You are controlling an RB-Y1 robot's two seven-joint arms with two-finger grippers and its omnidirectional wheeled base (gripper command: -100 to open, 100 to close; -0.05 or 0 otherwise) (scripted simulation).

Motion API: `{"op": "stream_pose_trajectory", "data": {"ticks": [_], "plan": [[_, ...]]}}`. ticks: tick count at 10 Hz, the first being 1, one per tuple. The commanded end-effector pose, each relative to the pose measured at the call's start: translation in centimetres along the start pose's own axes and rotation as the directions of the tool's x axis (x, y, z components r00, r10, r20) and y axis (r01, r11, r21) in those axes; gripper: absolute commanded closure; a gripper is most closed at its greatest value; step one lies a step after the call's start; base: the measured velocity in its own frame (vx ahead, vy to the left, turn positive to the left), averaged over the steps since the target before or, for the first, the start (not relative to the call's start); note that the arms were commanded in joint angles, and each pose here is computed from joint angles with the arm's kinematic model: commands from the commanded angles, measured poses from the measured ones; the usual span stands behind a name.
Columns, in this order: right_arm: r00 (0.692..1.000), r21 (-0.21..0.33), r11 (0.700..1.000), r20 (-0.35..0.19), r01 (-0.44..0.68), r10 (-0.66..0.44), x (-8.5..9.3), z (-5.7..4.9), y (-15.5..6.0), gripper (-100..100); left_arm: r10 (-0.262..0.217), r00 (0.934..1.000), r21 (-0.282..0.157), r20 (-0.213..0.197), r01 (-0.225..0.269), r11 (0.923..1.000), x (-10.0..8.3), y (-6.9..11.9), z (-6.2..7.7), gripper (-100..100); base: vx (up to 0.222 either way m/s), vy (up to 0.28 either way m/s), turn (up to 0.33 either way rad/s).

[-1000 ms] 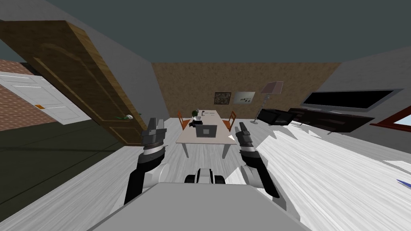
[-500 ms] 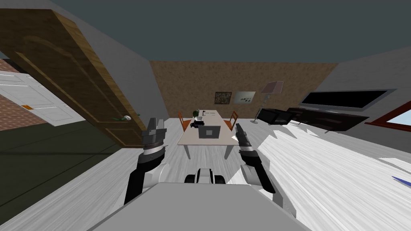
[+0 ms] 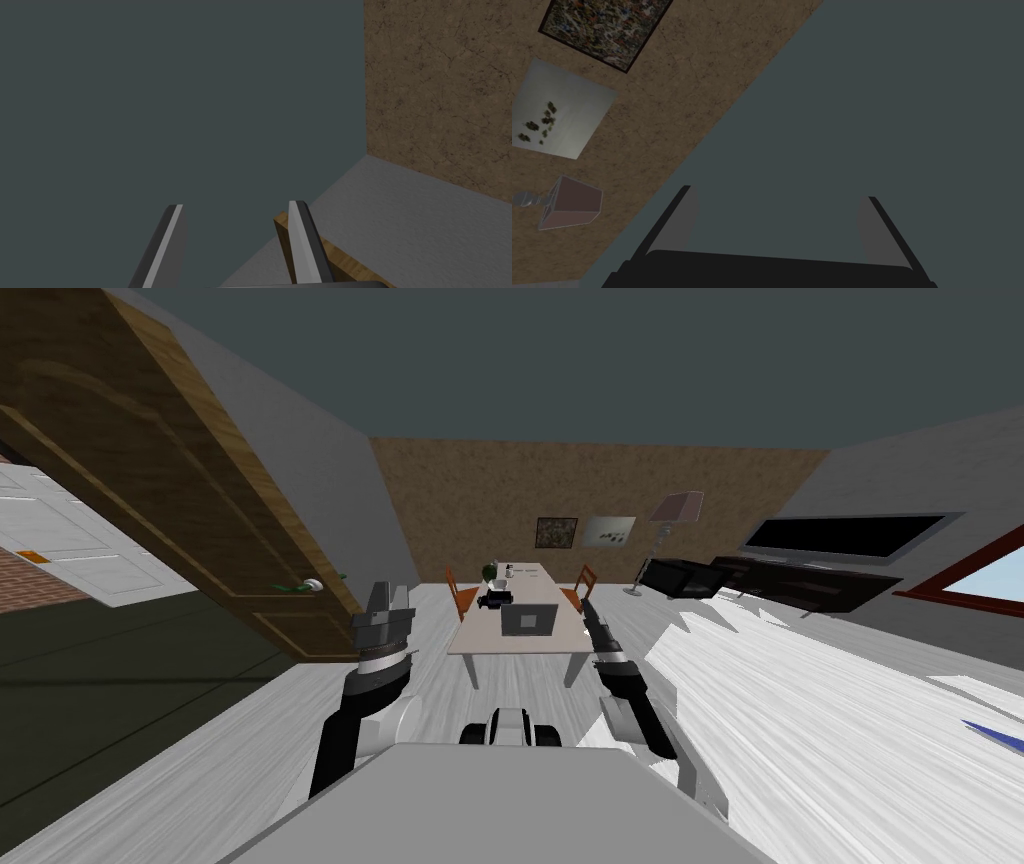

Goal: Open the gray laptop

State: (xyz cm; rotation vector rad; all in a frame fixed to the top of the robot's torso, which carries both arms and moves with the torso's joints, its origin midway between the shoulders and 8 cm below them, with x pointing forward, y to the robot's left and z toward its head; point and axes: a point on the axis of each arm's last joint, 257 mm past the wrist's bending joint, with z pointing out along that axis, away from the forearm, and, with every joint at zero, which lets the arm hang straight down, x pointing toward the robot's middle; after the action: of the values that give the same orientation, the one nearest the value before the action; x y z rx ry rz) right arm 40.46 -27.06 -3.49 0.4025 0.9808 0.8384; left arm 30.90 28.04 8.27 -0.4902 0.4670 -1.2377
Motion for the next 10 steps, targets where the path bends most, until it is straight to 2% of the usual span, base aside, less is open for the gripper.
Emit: {"op": "stream_pose_trajectory", "data": {"ticks": [1, 2, 3, 4, 5, 6, 7, 8, 9, 10], "plan": [[0.996, 0.003, 0.996, -0.015, 0.087, -0.086, 0.4, 0.0, -0.7, -100, 0.000, 1.0000, 0.000, 0.000, 0.000, 1.0000, 0.0, 0.0, 0.0, 0, 0.024, 0.085, -0.023], [0.987, 0.005, 0.988, -0.028, 0.156, -0.156, 0.7, 0.0, -1.3, -100, 0.000, 1.0000, 0.000, 0.000, 0.000, 1.0000, 0.0, 0.0, 0.0, 0, 0.036, 0.103, -0.037], [0.987, 0.005, 0.987, -0.029, 0.160, -0.159, 0.7, 0.0, -1.3, -100, 0.000, 1.0000, 0.000, 0.000, 0.000, 1.0000, 0.0, 0.0, 0.0, 0, 0.034, 0.099, -0.022], [0.972, 0.006, 0.973, -0.043, 0.229, -0.229, 1.1, 0.1, -2.0, -100, 0.000, 1.0000, 0.000, 0.000, 0.000, 1.0000, 0.0, 0.0, 0.0, 0, 0.033, 0.113, -0.038], [0.972, 0.006, 0.972, -0.043, 0.233, -0.232, 1.1, 0.1, -2.0, -100, 0.000, 1.0000, 0.000, 0.000, 0.000, 1.0000, 0.0, 0.0, 0.0, 0, 0.028, 0.101, -0.026], [0.952, 0.005, 0.954, -0.059, 0.301, -0.300, 1.5, 0.1, -2.7, -100, 0.000, 1.0000, 0.000, 0.000, 0.000, 1.0000, 0.0, 0.0, 0.0, 0, 0.028, 0.124, -0.044], [0.951, 0.005, 0.952, -0.059, 0.306, -0.305, 1.5, 0.1, -2.7, -100, 0.000, 1.0000, 0.000, 0.000, 0.000, 1.0000, 0.0, 0.0, 0.0, 0, 0.028, 0.103, -0.023], [0.926, 0.003, 0.929, -0.075, 0.371, -0.370, 1.9, 0.1, -3.5, -100, 0.000, 1.0000, 0.000, 0.000, 0.000, 1.0000, 0.0, 0.0, 0.0, 0, 0.041, 0.121, -0.037], [0.924, 0.003, 0.926, -0.075, 0.377, -0.376, 1.9, 0.1, -3.5, -100, 0.000, 1.0000, 0.000, 0.000, 0.000, 1.0000, 0.0, 0.0, 0.0, 0, 0.034, 0.103, -0.024], [0.894, -0.001, 0.898, -0.092, 0.440, -0.438, 2.3, 0.1, -4.3, -100, 0.000, 1.0000, 0.000, 0.000, 0.000, 1.0000, 0.0, 0.0, 0.0, 0, 0.051, 0.121, -0.049]]}}
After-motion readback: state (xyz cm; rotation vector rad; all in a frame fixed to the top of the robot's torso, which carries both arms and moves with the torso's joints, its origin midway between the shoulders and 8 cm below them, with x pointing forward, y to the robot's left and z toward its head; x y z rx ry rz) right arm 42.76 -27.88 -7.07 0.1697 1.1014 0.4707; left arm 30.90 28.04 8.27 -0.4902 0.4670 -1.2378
